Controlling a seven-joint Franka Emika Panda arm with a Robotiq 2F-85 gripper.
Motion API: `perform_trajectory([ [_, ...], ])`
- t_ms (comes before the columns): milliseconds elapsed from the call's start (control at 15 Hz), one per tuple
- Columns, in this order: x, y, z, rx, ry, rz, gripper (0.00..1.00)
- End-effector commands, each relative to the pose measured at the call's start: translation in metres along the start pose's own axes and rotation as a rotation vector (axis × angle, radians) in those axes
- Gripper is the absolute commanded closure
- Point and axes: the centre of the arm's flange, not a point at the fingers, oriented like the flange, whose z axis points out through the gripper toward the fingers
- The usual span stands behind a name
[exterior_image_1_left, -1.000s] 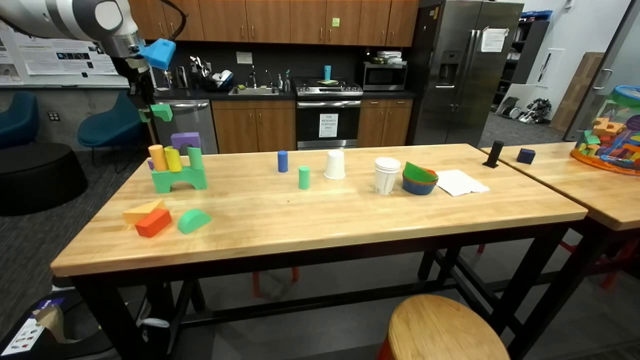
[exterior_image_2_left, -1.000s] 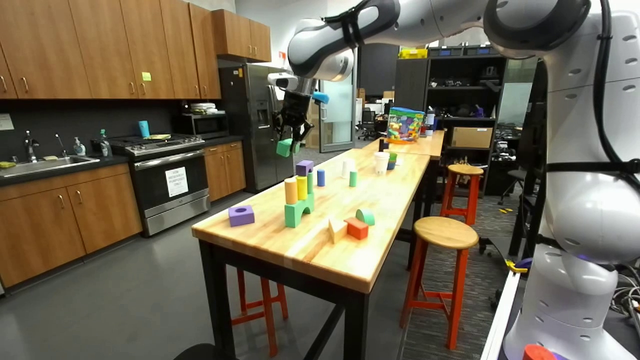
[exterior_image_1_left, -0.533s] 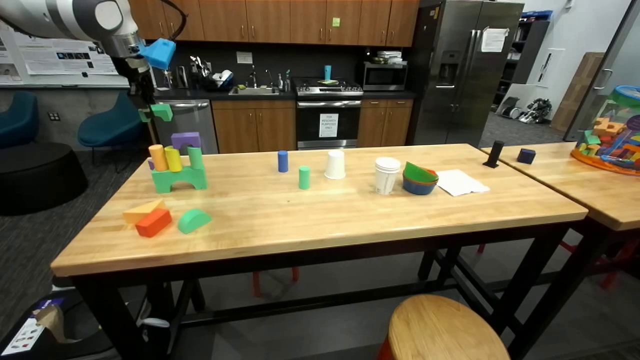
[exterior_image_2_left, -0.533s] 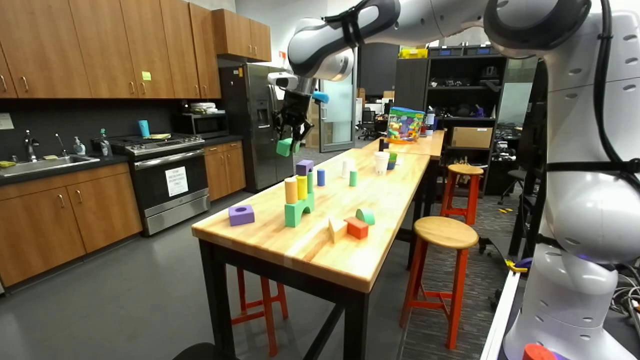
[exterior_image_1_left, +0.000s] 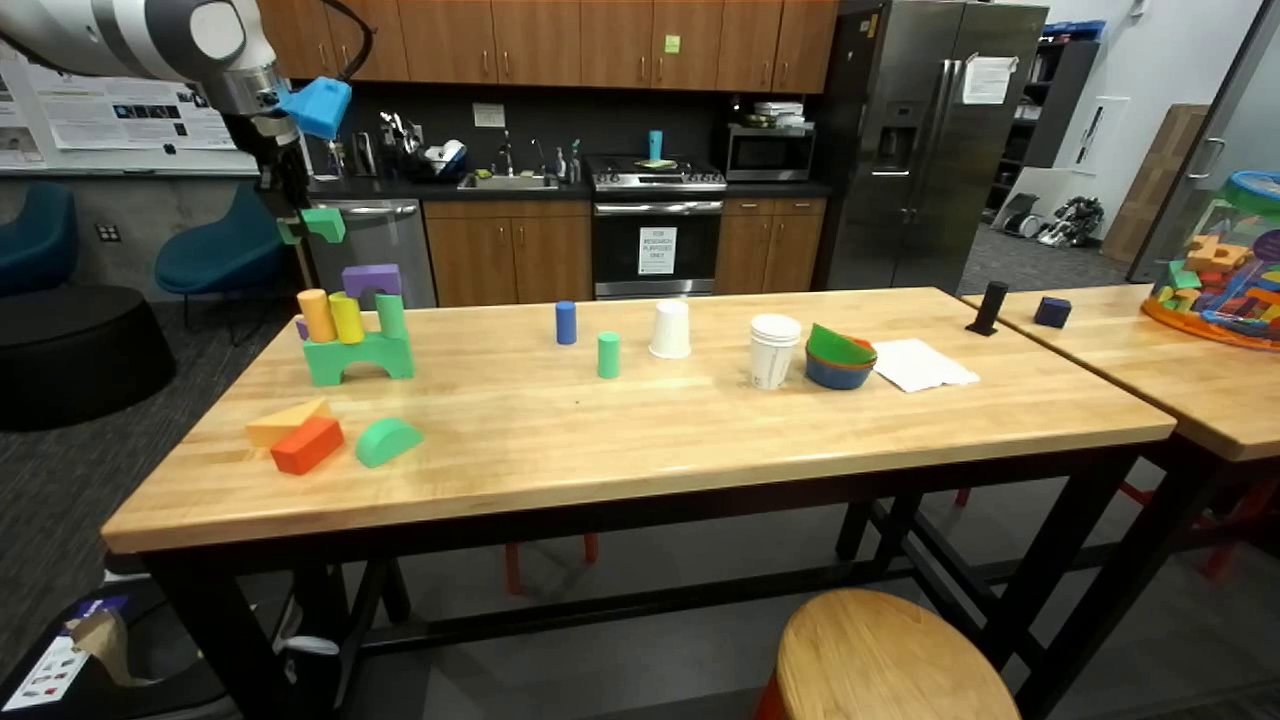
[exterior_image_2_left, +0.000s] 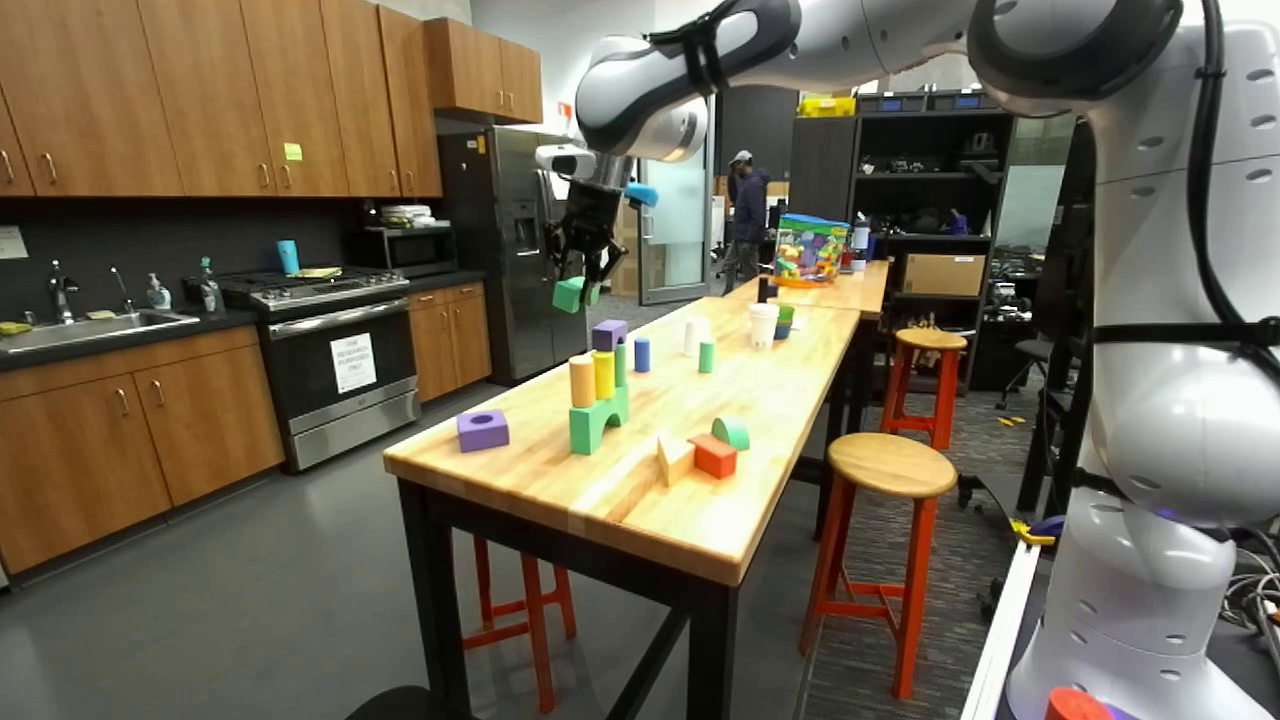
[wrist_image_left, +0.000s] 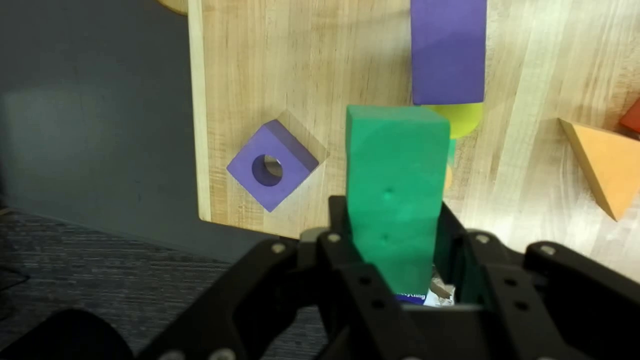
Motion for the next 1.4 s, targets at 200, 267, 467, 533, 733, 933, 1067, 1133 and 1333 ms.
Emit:
perform_trajectory([
  [200,0.014,0.010,0.016,0.000,0.006,-0.031,0.85],
  [267,0.016,0.012,0.020,0.002,0.008,-0.032,0.85],
  [467,0.022,0.021,0.028,0.017,0.001,-0.002,0.85],
  [533,0.024,0.024,0.031,0.020,-0.005,0.009,0.85],
  [733,0.028,0.031,0.033,0.026,-0.044,0.039,0.85],
  [933,0.030,0.035,0.035,0.035,-0.052,0.054,0.85],
  [1067,0.032,0.036,0.037,0.043,-0.046,0.051,0.85],
  [1133,0.034,0.037,0.036,0.050,-0.039,0.047,0.85],
  [1333,0.039,0.035,0.028,0.078,-0.031,0.027,0.85],
])
